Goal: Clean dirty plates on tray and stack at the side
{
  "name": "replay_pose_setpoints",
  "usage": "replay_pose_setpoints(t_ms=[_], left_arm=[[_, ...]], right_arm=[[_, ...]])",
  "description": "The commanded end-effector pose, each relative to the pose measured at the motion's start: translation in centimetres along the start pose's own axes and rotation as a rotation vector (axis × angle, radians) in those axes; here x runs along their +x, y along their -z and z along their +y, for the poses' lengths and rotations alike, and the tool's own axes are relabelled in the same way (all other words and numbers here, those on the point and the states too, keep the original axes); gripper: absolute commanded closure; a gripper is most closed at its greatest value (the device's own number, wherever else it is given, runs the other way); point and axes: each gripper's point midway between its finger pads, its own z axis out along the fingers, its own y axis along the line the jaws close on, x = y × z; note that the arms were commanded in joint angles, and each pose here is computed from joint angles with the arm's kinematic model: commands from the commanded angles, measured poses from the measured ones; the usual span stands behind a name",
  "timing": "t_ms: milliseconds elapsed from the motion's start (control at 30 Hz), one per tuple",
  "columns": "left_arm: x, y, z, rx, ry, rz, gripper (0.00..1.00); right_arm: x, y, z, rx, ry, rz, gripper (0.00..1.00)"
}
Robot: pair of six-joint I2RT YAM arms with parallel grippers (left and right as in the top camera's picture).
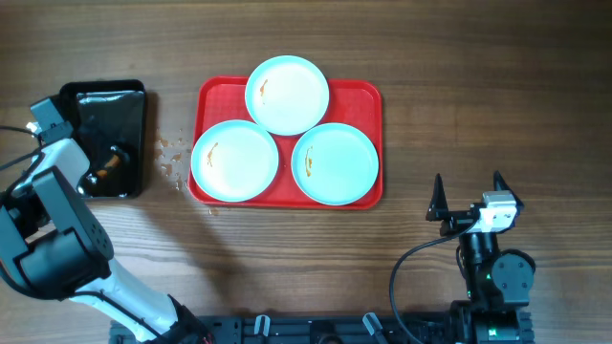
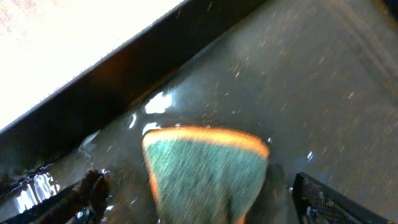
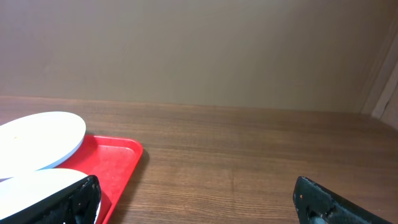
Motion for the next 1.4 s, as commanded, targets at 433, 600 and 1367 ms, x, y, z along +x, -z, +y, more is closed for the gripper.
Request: replay_pose_setpoints(t_ms=[433, 600, 1367], left_arm=[[5.0, 2.3, -2.3, 0.183, 0.004, 0.244, 0.47], [5.1, 2.3, -2.2, 0.180, 0.004, 0.248, 0.96], [1.2, 1.5, -1.0, 0.087, 0.047, 0.067, 0.00]], right_arm=[[-0.1, 0.0, 0.2, -0.014, 0.009, -0.004, 0.00], [-0.1, 0.0, 0.2, -0.014, 0.009, -0.004, 0.00], [-0.1, 0.0, 0.2, -0.014, 0.009, -0.004, 0.00]])
